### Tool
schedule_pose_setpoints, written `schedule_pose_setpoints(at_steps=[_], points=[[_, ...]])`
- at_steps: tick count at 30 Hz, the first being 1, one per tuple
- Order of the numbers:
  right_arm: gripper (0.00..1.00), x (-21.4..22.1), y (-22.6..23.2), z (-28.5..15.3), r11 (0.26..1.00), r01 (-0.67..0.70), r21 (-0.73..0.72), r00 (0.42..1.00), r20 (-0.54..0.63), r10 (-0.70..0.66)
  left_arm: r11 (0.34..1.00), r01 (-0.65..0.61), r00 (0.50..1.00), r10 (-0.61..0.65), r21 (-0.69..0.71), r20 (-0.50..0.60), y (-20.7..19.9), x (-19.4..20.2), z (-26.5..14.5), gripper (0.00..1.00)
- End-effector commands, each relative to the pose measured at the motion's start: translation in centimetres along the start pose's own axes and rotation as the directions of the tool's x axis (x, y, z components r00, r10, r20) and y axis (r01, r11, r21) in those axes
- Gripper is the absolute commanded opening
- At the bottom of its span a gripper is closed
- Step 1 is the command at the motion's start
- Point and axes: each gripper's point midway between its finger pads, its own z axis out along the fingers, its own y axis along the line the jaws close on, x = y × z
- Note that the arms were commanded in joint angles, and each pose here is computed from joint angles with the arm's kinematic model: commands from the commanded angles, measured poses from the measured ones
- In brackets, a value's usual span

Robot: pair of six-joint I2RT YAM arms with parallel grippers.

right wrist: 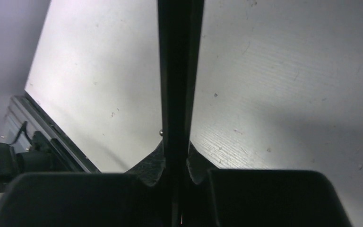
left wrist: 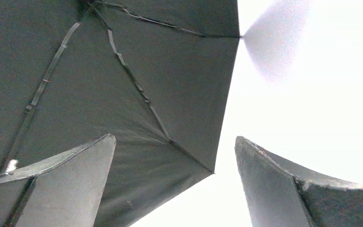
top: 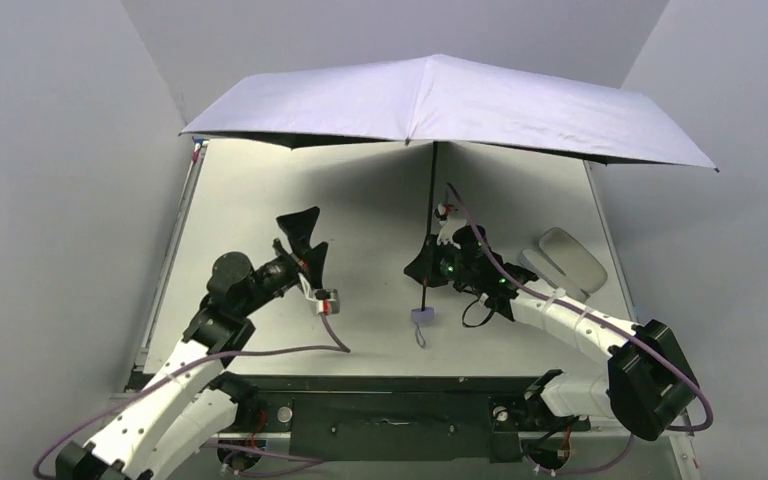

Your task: Open the umbrella

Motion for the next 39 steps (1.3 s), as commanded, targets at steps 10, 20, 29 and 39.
schedule_pose_setpoints(at_steps=[10,20,29,39], points=[[0.0,1.9,1.3,-0.2,0.979,0.201,0.045,0.968,0.141,-0.205,0.819,0.435,0.896,-0.351,0.374,-0.272,-17.0,-0.5,-9.7,0.97],[0.54,3.6,-0.3,-0.2,0.957,0.283,0.068,0.949,0.122,-0.29,0.694,0.597,0.794,-0.436,0.402,-0.424,-20.7,0.3,-10.2,0.97],[0.76,1.6,-2.4,-4.3,0.85,0.499,0.168,0.855,0.066,-0.515,0.638,0.695,0.693,-0.469,0.333,-0.547,-20.9,2.0,-9.3,0.97],[0.78,-4.2,-6.6,-9.8,0.736,0.596,0.321,0.778,-0.006,-0.628,0.609,0.765,0.544,-0.436,0.21,-0.717,-19.2,5.3,-8.1,0.97]])
